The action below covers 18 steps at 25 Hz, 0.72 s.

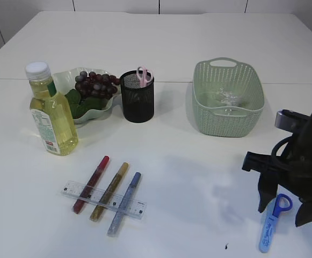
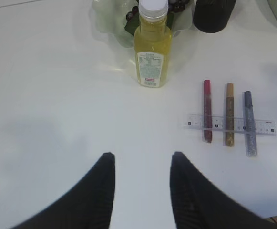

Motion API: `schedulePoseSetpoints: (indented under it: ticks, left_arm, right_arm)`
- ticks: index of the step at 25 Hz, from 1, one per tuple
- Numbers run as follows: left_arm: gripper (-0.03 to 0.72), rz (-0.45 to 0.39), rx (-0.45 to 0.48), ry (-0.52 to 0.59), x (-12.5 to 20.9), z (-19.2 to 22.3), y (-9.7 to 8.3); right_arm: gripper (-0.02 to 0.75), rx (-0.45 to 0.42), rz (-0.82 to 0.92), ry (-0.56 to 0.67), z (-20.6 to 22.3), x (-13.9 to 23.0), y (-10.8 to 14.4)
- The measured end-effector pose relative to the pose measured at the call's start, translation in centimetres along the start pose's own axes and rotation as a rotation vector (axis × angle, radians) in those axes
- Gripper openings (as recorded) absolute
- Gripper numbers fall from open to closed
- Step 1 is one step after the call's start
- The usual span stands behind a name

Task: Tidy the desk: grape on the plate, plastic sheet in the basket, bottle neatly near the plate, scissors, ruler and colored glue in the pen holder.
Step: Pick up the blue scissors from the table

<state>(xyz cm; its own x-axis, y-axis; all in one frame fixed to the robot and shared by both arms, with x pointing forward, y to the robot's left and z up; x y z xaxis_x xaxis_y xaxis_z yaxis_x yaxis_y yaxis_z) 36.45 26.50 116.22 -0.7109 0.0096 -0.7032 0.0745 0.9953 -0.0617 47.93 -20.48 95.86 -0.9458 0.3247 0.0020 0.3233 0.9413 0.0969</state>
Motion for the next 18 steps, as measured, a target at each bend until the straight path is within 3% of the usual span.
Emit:
schedulePoseSetpoints:
  ticks: [8, 18]
  left_arm:
    - [0.289, 0.000, -0.001, 0.003, 0.0, 0.0, 0.0]
    - [0.289, 0.000, -0.004, 0.008, 0.1, 0.0, 0.0]
  right_arm:
    - [0.469, 0.099, 0.008, -0.024, 1.2, -0.8, -0.7]
    - [0.471, 0.090, 0.033, -0.024, 3.5, -1.7, -0.1]
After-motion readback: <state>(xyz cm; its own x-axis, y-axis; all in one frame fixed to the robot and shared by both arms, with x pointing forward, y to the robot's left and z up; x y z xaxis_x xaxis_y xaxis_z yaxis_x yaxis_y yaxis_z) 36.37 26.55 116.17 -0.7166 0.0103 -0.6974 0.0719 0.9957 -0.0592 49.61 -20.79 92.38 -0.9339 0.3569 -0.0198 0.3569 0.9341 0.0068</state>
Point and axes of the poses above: a point on each arm's last joint axis where the gripper is mounted, z pointing out along that axis toward the gripper, y along the wrist's bending axis when the last joint is at zero, x = y × z, the point moved 1 cm from there along z, pointing out along that axis toward the gripper, and after that the axes turned 7 degrees about -z, right-handed, at the moved point
